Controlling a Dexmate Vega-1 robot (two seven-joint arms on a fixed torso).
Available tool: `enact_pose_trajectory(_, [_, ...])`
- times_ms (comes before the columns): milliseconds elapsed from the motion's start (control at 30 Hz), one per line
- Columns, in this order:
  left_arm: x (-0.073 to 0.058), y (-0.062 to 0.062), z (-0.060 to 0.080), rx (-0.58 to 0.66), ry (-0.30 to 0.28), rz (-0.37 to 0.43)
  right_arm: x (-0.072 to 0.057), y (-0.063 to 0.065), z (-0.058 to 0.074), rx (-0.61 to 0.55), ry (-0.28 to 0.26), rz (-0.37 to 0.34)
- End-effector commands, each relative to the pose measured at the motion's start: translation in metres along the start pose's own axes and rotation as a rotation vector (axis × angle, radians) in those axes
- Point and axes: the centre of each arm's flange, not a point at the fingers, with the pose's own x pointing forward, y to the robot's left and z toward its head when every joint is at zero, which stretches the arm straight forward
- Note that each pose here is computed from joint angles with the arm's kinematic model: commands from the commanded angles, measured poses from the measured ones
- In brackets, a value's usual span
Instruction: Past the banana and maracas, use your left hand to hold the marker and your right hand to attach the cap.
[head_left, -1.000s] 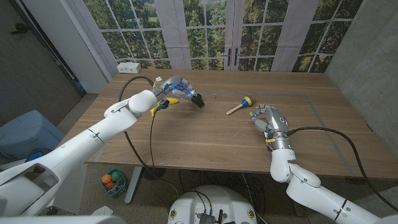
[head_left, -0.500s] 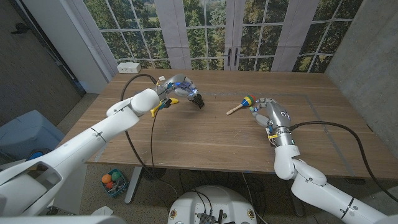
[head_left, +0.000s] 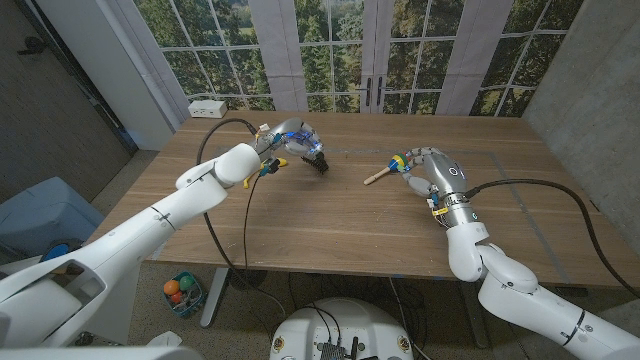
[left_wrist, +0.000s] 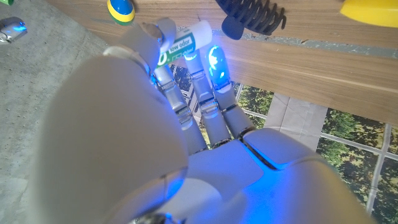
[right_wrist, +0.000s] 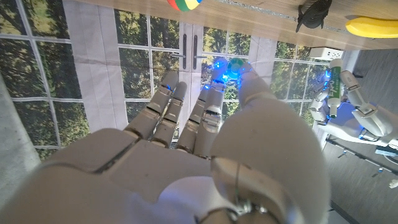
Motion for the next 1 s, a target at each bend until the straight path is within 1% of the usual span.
enact_pose_trajectory(33, [0.002, -0.012, 0.002, 0.004, -0.038, 0.0, 0.012, -0.016, 0.016, -0.068, -0.08, 0.032])
enact_pose_trajectory(333, [0.008, -0.015, 0.005, 0.024, -0.071, -0.001, 0.023, -0.023, 0.029, -0.091, -0.124, 0.057])
enact_pose_trajectory(600, [0.013, -0.017, 0.005, 0.027, -0.093, 0.002, 0.032, -0.026, 0.04, -0.092, -0.165, 0.081])
enact_pose_trajectory(1000, [0.016, -0.019, 0.005, 0.025, -0.116, 0.01, 0.045, -0.027, 0.057, -0.108, -0.227, 0.111])
